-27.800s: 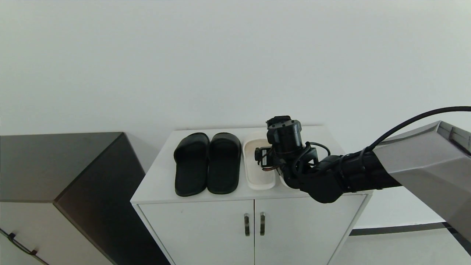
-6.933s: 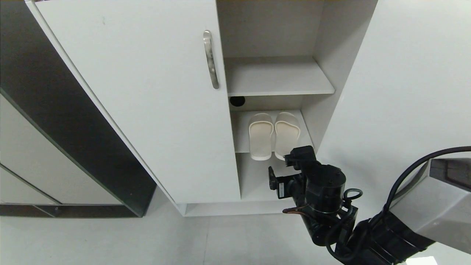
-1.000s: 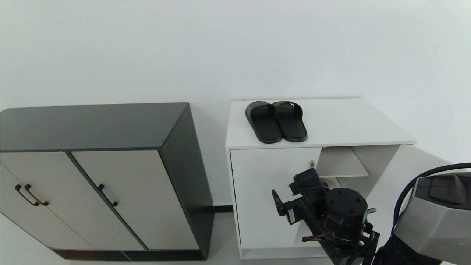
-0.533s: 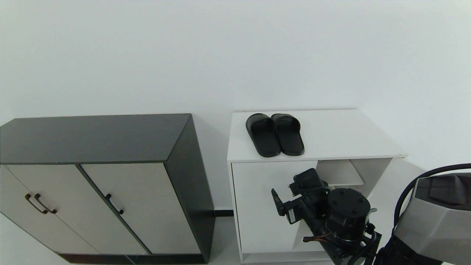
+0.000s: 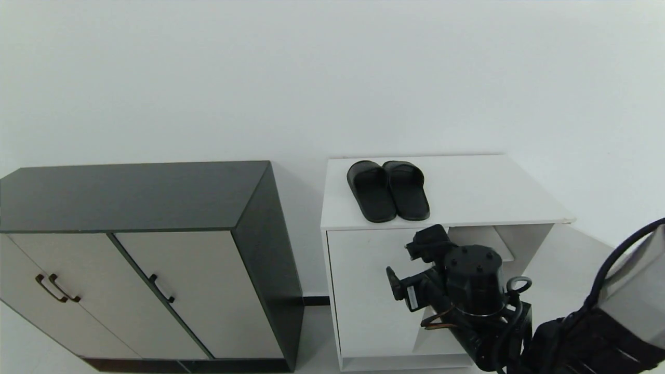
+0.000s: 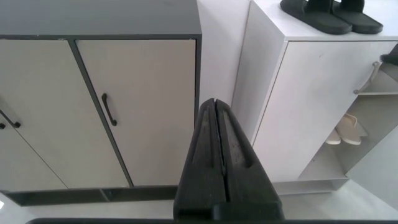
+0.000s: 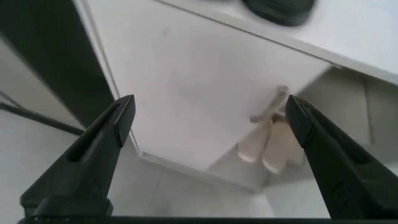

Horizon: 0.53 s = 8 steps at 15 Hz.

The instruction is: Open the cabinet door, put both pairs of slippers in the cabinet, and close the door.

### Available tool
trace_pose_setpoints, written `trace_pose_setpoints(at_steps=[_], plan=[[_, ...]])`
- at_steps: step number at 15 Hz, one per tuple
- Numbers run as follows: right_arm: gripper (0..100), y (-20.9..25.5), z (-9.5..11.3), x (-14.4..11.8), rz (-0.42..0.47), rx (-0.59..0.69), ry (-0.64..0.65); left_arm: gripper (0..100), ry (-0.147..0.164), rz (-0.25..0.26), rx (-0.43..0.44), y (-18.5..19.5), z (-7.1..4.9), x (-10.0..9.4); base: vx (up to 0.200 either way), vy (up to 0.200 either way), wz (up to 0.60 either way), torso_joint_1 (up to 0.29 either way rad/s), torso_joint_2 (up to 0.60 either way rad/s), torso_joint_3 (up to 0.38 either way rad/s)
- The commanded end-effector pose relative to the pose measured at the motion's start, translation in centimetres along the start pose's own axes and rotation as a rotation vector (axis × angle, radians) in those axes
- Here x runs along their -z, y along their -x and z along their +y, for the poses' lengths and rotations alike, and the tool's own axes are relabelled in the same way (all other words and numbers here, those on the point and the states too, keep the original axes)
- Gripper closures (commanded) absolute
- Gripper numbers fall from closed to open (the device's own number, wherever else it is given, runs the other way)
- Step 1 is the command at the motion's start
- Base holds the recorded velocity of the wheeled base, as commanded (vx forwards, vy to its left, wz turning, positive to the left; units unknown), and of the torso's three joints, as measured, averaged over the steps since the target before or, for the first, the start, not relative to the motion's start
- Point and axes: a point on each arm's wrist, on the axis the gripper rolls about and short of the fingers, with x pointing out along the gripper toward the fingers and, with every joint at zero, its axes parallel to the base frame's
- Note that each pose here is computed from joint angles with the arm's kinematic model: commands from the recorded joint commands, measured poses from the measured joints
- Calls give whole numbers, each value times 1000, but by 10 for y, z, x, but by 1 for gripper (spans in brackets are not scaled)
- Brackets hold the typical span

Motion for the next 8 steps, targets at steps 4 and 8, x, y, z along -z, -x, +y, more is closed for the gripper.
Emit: trace_pose_setpoints(at_steps=[4, 8], plan=[[0, 20, -10, -73, -61, 96, -216, 100, -2, 0, -1, 0, 0, 0, 50, 0, 0, 1, 2, -1], [0, 11, -10, -66, -37, 112, -206, 100, -3, 2, -1, 0, 0, 0, 200, 0, 0, -1, -4, 7]])
